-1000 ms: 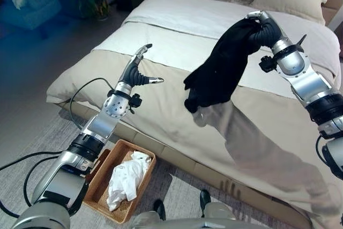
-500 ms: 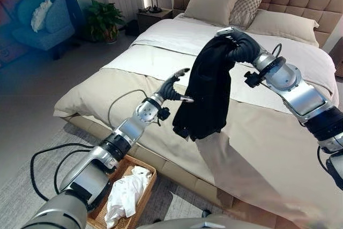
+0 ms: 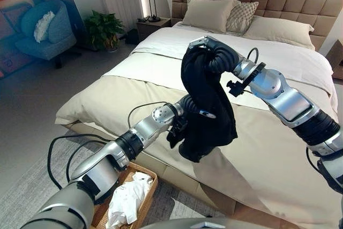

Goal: Pick up clothes into the bucket

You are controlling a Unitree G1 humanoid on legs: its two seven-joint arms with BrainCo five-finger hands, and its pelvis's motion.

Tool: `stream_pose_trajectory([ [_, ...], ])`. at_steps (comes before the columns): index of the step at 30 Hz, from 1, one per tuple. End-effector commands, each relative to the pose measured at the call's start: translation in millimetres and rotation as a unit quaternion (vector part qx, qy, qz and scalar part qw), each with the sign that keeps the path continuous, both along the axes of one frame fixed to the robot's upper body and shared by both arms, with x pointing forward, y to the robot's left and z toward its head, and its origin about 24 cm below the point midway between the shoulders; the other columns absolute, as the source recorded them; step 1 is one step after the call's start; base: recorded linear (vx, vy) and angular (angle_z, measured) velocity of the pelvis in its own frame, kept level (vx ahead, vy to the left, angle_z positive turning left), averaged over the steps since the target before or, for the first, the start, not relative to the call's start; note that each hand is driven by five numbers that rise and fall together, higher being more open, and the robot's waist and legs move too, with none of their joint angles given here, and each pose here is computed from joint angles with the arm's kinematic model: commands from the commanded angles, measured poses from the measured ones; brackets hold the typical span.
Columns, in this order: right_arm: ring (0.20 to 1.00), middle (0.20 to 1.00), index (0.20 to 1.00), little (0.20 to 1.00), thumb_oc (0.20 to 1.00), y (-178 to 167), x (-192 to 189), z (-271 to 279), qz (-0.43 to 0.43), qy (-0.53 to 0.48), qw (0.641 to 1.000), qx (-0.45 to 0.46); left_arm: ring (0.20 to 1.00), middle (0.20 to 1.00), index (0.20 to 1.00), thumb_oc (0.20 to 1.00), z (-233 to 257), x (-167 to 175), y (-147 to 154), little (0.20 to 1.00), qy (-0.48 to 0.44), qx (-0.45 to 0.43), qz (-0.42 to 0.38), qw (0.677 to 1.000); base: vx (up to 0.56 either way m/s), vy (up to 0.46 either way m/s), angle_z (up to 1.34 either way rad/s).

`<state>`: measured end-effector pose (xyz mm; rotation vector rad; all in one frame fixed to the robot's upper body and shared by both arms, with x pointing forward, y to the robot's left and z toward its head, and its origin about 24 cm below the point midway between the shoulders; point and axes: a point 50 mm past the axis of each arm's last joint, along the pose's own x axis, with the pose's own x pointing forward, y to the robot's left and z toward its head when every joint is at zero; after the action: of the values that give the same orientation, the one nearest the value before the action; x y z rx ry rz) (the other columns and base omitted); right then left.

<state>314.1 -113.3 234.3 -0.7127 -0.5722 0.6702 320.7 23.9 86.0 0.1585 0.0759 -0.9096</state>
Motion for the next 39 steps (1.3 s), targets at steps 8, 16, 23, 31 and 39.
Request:
stream_pose_trajectory([
  [8, 0.200, 0.200, 0.200, 0.200, 0.200, 9, -16, 34, 0.055, -0.061, 0.995, 0.059, 0.200, 0.200, 0.200, 0.200, 5, 2, -9, 0.200, 0.015, -0.048, 0.015, 0.999, 0.00, 0.000, 0.00],
  [16, 0.200, 0.200, 0.200, 0.200, 0.200, -21, -22, 31, 0.004, -0.081, 0.995, 0.060, 0.200, 0.200, 0.200, 0.200, 6, 14, 42, 0.200, -0.058, 0.018, 0.080, 0.995, 0.00, 0.000, 0.00],
  [23, 0.200, 0.200, 0.200, 0.200, 0.200, -66, -28, 10, -0.079, -0.063, 0.991, 0.086, 0.200, 0.200, 0.200, 0.200, -7, -2, 130, 0.200, -0.087, 0.070, 0.177, 0.978, 0.00, 0.000, 0.00],
  [31, 0.200, 0.200, 0.200, 0.200, 0.200, -125, -37, -37, -0.202, 0.013, 0.968, 0.147, 0.200, 0.200, 0.200, 0.200, -6, -42, 233, 0.200, -0.125, 0.149, 0.326, 0.925, 0.00, 0.000, 0.00],
  [39, 1.000, 1.000, 1.000, 1.000, 1.000, -168, -64, -133, -0.328, 0.171, 0.910, 0.190, 0.200, 0.200, 0.200, 0.200, 3, -85, 305, 0.200, -0.156, 0.213, 0.463, 0.846, 0.00, 0.000, 0.00],
])
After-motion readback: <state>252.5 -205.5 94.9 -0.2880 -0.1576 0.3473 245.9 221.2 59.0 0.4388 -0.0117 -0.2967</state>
